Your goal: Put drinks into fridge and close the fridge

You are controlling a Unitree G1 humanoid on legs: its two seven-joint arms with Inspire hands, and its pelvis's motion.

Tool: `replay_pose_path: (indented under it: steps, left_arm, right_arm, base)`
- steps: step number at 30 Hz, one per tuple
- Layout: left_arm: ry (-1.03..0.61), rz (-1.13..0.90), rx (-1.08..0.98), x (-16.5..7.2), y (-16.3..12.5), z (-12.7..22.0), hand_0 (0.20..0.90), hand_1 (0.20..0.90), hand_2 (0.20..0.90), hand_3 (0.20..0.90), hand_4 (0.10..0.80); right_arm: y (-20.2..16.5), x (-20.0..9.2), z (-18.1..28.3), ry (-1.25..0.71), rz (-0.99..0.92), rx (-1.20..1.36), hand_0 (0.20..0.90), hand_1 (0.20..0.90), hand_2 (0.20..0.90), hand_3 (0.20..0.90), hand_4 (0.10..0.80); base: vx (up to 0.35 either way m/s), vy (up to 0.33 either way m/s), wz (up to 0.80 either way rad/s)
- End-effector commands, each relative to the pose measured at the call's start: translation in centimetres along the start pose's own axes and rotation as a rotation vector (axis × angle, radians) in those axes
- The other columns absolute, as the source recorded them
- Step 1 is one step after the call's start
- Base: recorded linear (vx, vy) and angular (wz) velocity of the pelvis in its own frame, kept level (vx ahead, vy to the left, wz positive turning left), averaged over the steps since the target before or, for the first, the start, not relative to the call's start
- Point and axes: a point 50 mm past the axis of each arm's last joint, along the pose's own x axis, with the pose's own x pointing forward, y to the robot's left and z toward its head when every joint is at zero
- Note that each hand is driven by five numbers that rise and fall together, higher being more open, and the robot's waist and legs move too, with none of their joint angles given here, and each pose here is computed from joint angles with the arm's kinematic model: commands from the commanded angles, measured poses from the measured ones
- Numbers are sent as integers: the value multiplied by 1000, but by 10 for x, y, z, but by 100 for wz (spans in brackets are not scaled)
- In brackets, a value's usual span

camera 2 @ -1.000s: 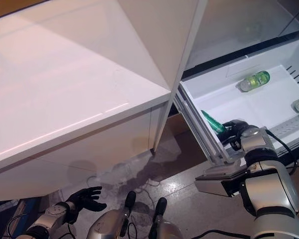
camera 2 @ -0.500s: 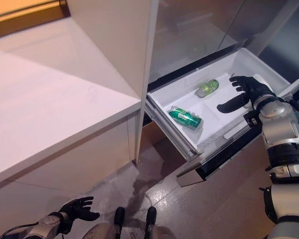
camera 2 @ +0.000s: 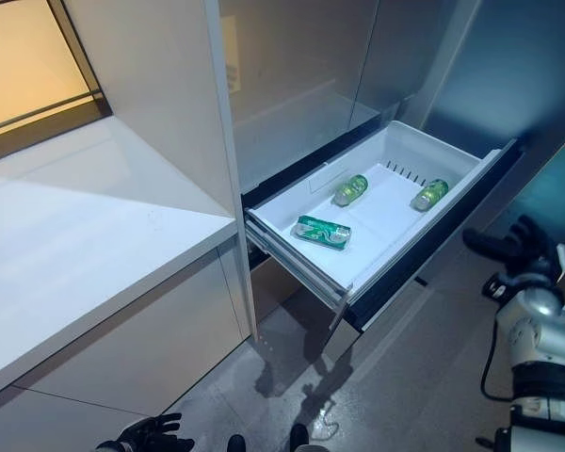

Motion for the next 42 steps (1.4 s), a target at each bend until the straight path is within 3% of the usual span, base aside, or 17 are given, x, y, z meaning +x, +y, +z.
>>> replay_pose_path:
  steps: [1,10,13,21,32,42]
  left_arm:
    - [30,26,54,-2,9,-7,900,900,900,900,800]
    - [-48,30,16,3,6,21,900,900,900,900,800]
    - [-92,32,26,4,4,32,900,900,900,900,800]
    - [-192,34,3,5,0,61,900,900,900,900,800]
    - [-159,21,9,3,5,46,900,900,900,900,800]
    - [-168,1,57,1,9,42,900,900,900,900,800]
  right_arm:
    - [9,-2,52,-285,11,167,900,900,900,900,800]
    - [36,-1,48,-282,157,268,900,900,900,900,800]
    - [61,-3,55,-302,307,302,900,900,900,900,800]
    - [126,-18,118,-510,556,241,900,900,900,900,800]
    - [175,-33,182,-664,615,1,900,900,900,900,800]
    - [179,-35,208,-707,538,-69,900,900,900,900,800]
  base:
    - [34,-26,-3]
    - [-9,18,14]
    - [-119,75,18]
    - [-114,91,6]
    - [-2,46,12]
    - [55,-4,22]
